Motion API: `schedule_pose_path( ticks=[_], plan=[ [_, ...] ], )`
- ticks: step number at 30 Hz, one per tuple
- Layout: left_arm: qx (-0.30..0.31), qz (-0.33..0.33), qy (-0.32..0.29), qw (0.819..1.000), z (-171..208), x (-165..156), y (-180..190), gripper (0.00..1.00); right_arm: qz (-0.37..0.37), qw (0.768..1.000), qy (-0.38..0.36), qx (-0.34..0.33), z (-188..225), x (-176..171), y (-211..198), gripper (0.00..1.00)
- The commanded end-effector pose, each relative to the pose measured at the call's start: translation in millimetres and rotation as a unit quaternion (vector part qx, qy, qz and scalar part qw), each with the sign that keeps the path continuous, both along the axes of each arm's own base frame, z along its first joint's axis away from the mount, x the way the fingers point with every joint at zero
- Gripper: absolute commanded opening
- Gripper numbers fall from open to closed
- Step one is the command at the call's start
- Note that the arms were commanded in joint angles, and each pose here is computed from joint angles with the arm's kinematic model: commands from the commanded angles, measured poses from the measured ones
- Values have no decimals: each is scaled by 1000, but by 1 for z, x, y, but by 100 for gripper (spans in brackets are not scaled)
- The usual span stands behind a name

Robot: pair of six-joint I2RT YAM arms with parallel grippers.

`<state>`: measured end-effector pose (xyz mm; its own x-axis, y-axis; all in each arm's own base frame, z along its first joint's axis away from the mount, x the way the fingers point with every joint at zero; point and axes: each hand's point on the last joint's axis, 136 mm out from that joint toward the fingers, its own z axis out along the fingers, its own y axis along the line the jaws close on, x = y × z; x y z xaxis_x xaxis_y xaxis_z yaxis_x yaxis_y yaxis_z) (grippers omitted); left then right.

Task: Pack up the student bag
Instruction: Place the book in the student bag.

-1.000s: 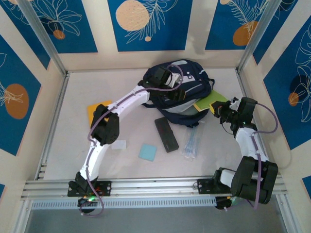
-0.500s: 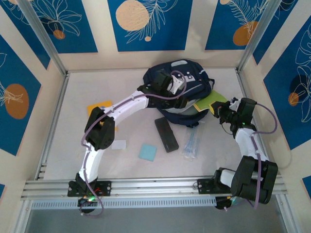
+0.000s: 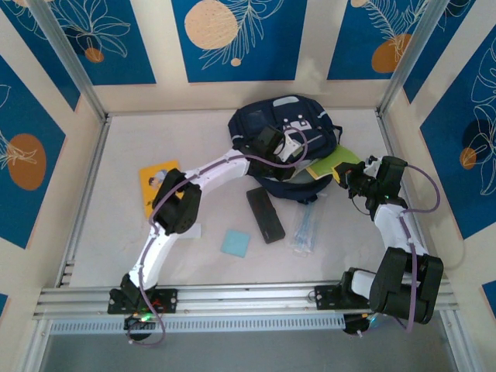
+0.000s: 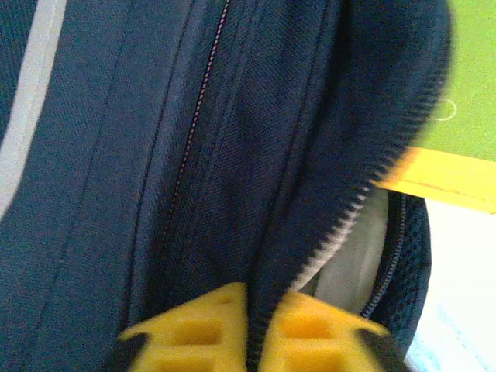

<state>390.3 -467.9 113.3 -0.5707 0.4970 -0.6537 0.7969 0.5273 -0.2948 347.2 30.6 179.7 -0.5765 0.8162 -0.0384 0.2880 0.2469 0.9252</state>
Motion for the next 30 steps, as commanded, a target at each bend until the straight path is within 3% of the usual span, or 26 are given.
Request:
schedule_pose_path(
  ticks=[1,6,11,22,30],
  plan=[
    [-11,4,-15,1000,27,4,-5,0,33,998,-45,-6,19,0,10,0],
    [-74,69,-31,994,91,24,4,0,43,999,-34,1,6,-7,18,0],
    [-122,84,-67,987,151,35,6,0,57,997,-44,2,0,-8,34,0],
    [-152,86,-94,980,186,39,6,0,40,988,-131,-72,-5,29,64,0],
    [-166,75,-89,979,202,28,9,0,50,991,-121,-6,-34,101,93,0]
  ],
)
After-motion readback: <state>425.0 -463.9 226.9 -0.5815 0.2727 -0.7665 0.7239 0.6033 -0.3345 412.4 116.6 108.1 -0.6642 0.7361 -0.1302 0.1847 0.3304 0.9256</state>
